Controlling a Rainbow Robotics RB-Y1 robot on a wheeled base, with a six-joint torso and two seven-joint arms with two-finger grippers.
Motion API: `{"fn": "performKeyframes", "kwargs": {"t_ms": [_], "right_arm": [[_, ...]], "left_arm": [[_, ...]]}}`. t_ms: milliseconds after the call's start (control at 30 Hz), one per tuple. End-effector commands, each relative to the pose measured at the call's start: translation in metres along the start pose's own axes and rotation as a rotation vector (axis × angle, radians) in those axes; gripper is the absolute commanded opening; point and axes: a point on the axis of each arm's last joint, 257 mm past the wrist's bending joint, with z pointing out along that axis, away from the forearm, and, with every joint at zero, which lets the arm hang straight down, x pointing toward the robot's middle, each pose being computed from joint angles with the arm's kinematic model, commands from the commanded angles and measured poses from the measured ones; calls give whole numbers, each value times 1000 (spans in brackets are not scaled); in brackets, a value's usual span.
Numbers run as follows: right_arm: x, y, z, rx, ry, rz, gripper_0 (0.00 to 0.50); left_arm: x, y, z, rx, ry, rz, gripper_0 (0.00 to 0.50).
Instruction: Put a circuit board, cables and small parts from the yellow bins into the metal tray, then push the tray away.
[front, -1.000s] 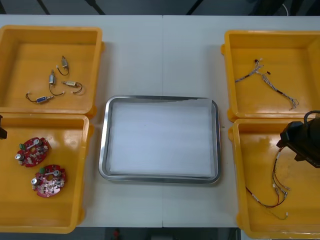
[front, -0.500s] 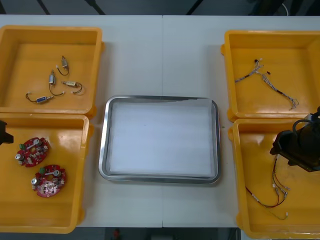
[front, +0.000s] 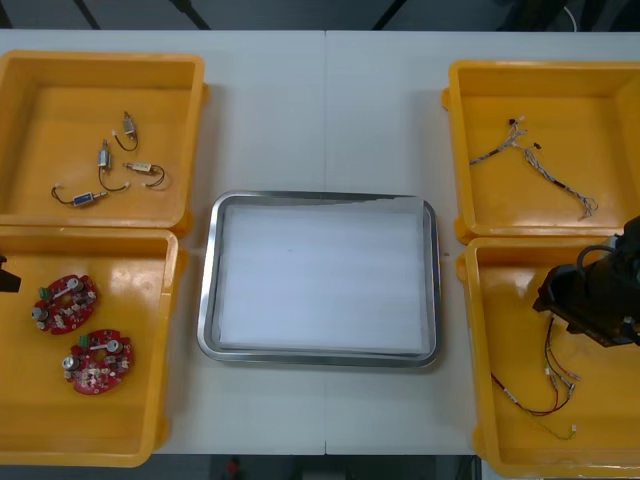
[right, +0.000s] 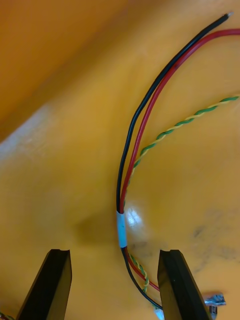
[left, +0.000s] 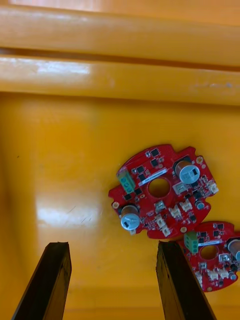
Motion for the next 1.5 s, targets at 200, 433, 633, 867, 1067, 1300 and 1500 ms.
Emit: {"fn": "performKeyframes", "kwargs": {"t_ms": [200,433,633,867,1067,1300,1500], "right_arm": [[13,-2,15,16,9,-33,500],[17,-5,19,28,10,-35,500],[16,-3,24,16,13,-25,500],[14,-1,30,0,11,-12,284],[15,0,29,-1,12,-13,0],[16,0,22,6,15,-38,0],[14,-1,-12,40,2,-93,0]], "left_arm": [[18,4,22,-24,16,28,500],[25,3,35,-28,16,77,500],[27,4,39,-30,12,135,500],[31,8,43,-20,11,160,500],[34,9,46,-18,6,175,500],[38,12,47,-21,13,188,500],[39,9,50,-15,10,190,500]]}}
